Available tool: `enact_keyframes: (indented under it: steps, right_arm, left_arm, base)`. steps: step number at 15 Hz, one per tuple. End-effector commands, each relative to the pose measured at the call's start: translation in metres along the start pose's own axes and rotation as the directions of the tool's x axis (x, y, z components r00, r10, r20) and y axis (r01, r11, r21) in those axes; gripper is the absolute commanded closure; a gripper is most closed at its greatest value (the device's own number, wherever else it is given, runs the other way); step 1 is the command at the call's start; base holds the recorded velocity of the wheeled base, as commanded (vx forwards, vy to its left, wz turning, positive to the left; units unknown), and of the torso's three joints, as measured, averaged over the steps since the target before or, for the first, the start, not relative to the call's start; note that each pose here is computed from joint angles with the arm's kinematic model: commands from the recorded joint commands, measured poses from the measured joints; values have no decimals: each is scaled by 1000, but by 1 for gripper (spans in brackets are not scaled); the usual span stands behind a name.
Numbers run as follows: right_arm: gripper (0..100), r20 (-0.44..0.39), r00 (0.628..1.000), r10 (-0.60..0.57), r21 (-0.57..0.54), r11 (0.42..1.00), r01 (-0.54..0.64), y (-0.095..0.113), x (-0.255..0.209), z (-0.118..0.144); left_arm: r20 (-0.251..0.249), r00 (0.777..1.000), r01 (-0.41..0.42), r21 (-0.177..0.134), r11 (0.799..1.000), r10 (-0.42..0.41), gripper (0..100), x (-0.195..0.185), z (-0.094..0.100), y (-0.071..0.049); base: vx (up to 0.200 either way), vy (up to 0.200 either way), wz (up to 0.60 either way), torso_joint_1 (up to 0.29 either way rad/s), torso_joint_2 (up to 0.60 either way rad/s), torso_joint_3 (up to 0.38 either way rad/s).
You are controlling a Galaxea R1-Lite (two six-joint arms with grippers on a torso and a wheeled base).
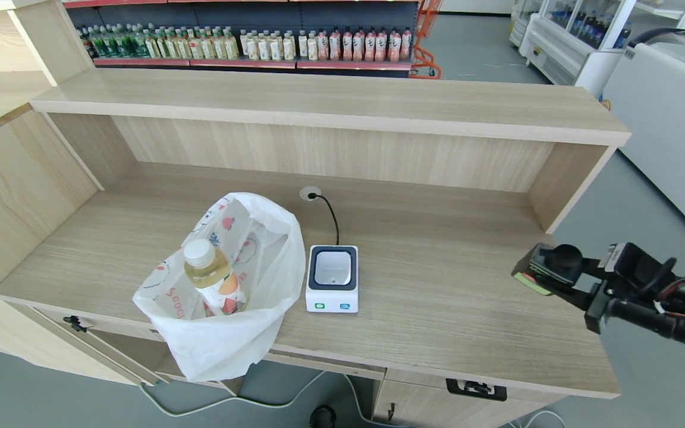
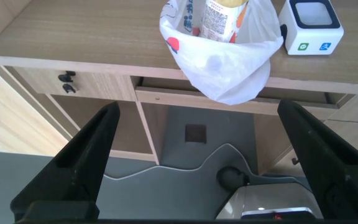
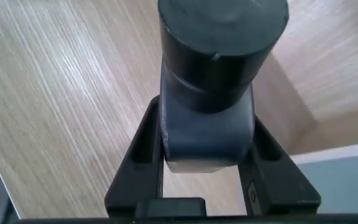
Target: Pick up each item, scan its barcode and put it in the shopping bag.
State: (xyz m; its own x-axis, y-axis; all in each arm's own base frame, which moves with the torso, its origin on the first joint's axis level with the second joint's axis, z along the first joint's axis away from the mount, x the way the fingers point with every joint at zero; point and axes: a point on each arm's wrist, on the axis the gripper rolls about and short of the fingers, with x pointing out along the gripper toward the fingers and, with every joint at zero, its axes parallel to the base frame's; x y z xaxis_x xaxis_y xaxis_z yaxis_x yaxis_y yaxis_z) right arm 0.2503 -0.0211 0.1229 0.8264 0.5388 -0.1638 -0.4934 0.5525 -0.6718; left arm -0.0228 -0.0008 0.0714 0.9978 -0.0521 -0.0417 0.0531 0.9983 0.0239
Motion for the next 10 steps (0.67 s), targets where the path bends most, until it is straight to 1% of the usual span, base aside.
enact_keyframes:
  steps: [1,2,3,4,5,6,7,8,9,10]
  right_arm:
    - [100,-51,993,-110,-329,940,87,-6,-67,37]
    - [100,18,998,-64,-397,915,66,-3,-74,48]
    - [100,109,994,6,-437,898,42,3,-74,58]
    - [100,194,977,92,-496,868,17,12,-71,71]
    - [100,239,961,137,-577,816,27,19,-69,82]
    - [100,263,954,141,-650,757,67,19,-72,89]
    - [100,296,943,154,-721,683,115,19,-74,93]
    - [100,354,915,194,-778,604,174,20,-74,103]
    - [100,415,880,231,-821,513,252,22,-74,116]
    - [100,479,841,251,-842,403,360,23,-75,130]
  left_arm:
    - [-1,1000,0,0,1000,0,0,0,0,0]
    - [0,1000,0,0,1000,0,0,0,0,0]
    - [0,1000,0,0,1000,0,0,0,0,0]
    - [-1,1000,0,0,1000,0,0,0,0,0]
    - [0,1000,0,0,1000,0,0,0,0,0]
    - [0,1000,0,0,1000,0,0,0,0,0]
    - [-1,1000,0,0,1000,0,0,0,0,0]
    - [0,1000,0,0,1000,0,0,0,0,0]
    - [0,1000,0,0,1000,0,0,0,0,0]
    - [0,1000,0,0,1000,0,0,0,0,0]
  base:
    - [0,0,0,0,0,0]
    - [0,0,0,0,0,0]
    - [0,0,0,0,0,0]
    - [0,0,0,0,0,0]
    - [0,0,0,0,0,0]
    - [0,0,0,0,0,0]
    - [0,0,0,0,0,0]
    - [0,0,0,0,0,0]
    - [0,0,0,0,0,0]
    - [0,0,0,0,0,0]
